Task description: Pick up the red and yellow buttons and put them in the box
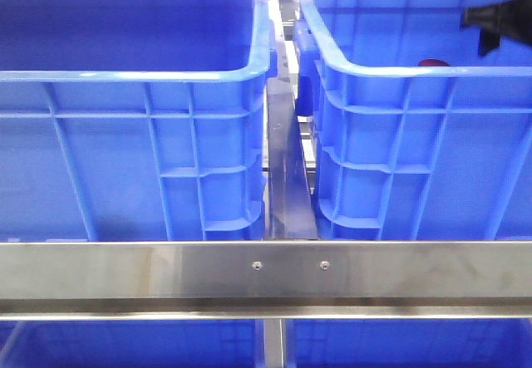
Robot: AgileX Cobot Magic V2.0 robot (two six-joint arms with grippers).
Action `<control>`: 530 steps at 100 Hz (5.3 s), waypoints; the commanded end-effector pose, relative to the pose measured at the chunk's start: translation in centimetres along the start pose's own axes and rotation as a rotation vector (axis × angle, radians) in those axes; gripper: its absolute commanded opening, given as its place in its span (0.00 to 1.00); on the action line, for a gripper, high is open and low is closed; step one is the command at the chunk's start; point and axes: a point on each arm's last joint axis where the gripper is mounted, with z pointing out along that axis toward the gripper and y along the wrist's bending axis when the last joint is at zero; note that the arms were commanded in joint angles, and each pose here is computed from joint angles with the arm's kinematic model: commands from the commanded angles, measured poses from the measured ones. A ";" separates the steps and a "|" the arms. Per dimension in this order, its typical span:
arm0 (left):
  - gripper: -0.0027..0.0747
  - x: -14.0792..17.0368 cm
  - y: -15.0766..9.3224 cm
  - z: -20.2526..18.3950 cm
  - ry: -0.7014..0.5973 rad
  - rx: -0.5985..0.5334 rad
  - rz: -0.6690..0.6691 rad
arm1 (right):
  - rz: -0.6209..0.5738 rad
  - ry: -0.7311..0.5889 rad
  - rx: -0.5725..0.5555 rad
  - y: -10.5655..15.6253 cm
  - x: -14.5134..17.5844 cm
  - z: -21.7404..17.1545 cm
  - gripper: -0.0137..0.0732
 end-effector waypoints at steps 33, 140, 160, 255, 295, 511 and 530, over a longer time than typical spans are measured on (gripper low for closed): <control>0.01 -1.2 -0.2 -0.3 -0.081 0.026 0.011 | 0.028 -0.243 -0.100 -0.5 -7.1 -10.8 0.78; 0.01 -1.2 -0.2 -0.3 -0.081 0.026 0.011 | 0.020 -0.447 -0.321 -4.8 3.9 -31.5 0.23; 0.01 -1.2 -0.2 -0.3 -0.081 0.026 0.011 | 0.019 -0.450 -0.326 -4.9 4.0 -31.6 0.08; 0.01 -1.2 -0.2 -0.3 -0.086 0.018 0.015 | 0.017 -0.448 -0.333 -4.8 4.0 -31.6 0.08; 0.01 -0.1 -1.2 1.6 -0.163 -0.003 0.188 | 0.017 -0.447 -0.334 -4.8 4.0 -31.6 0.08; 0.01 15.3 0.2 7.9 -0.560 -0.262 0.192 | 0.017 -0.447 -0.335 -4.8 4.0 -31.6 0.08; 0.01 15.3 0.2 7.9 -0.560 -0.262 0.192 | 0.017 -0.447 -0.335 -4.8 4.0 -31.6 0.08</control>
